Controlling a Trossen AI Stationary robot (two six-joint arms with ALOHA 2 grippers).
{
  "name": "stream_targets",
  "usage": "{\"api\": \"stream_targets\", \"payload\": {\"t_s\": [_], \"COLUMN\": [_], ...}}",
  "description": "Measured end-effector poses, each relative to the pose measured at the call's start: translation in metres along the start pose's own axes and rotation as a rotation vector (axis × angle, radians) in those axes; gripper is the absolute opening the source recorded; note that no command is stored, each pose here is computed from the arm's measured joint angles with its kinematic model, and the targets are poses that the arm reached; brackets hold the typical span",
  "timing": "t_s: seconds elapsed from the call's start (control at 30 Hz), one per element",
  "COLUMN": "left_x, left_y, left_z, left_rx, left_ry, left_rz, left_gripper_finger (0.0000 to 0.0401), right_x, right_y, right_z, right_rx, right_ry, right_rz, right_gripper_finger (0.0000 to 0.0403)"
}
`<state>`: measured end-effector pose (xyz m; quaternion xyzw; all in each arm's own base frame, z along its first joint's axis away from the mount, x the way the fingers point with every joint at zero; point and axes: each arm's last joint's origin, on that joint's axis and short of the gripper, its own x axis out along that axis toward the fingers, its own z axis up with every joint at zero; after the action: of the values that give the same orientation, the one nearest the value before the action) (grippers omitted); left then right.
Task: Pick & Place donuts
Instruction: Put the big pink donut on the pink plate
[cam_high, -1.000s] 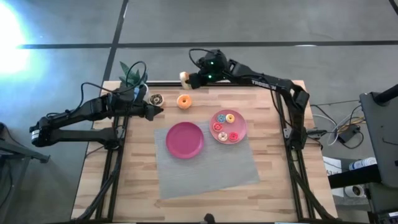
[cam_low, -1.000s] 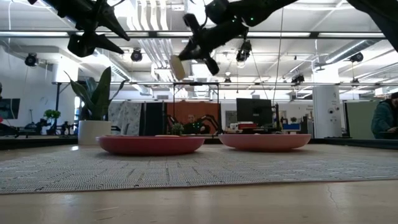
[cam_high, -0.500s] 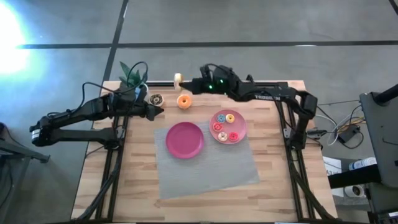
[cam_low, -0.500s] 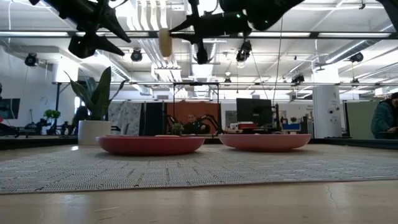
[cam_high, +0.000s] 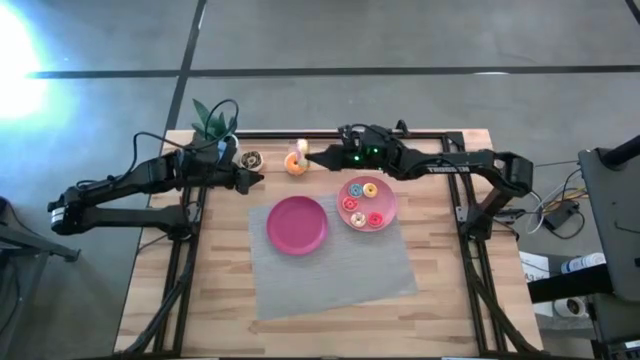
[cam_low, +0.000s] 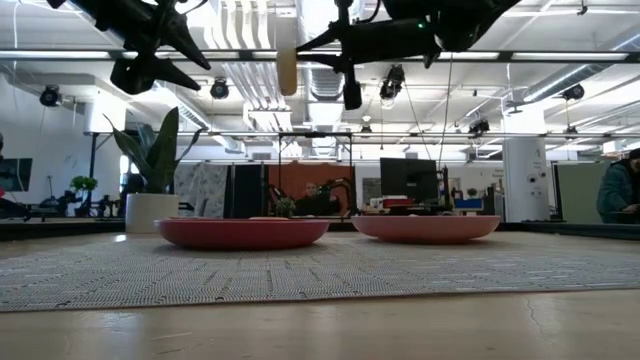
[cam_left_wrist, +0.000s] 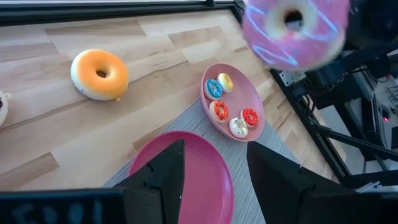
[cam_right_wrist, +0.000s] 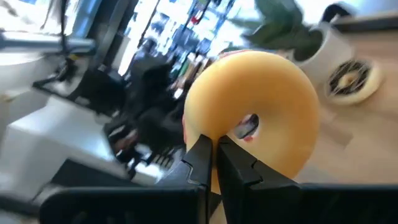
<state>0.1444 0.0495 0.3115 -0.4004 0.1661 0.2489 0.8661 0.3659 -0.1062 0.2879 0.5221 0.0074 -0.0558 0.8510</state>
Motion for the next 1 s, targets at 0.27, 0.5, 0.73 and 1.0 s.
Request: {"api": "stream_targets", "payload": {"t_s": [0.27, 0.5, 0.73, 1.0], "left_x": [0.0, 0.0, 0.0, 0.003], "left_y": [0.0, 0.0, 0.0, -0.005], "left_z": [0.0, 0.0, 0.0, 0.002], "left_rx": [0.0, 0.0, 0.0, -0.041], "left_ry": [0.0, 0.0, 0.0, 0.027], "left_rz": [0.0, 0.001, 0.0, -0.078], "left_gripper_finger": [0.0147, 0.0147, 0.0147, 0.0147], "right_x": [-0.008, -0.014, -0.002, 0.011], "right_y": [0.001, 0.004, -0.002, 0.008], "right_z": [-0.032, -0.051, -0.065, -0.062], "right_rx": [0.125, 0.216, 0.252, 0.208], "right_ry": [0.181, 0.07, 0.039, 0.001], "right_rz": [0.267, 0.508, 0.445, 0.476], "right_gripper_finger": [0.0009, 0.0009, 0.0009, 0.0009]}}
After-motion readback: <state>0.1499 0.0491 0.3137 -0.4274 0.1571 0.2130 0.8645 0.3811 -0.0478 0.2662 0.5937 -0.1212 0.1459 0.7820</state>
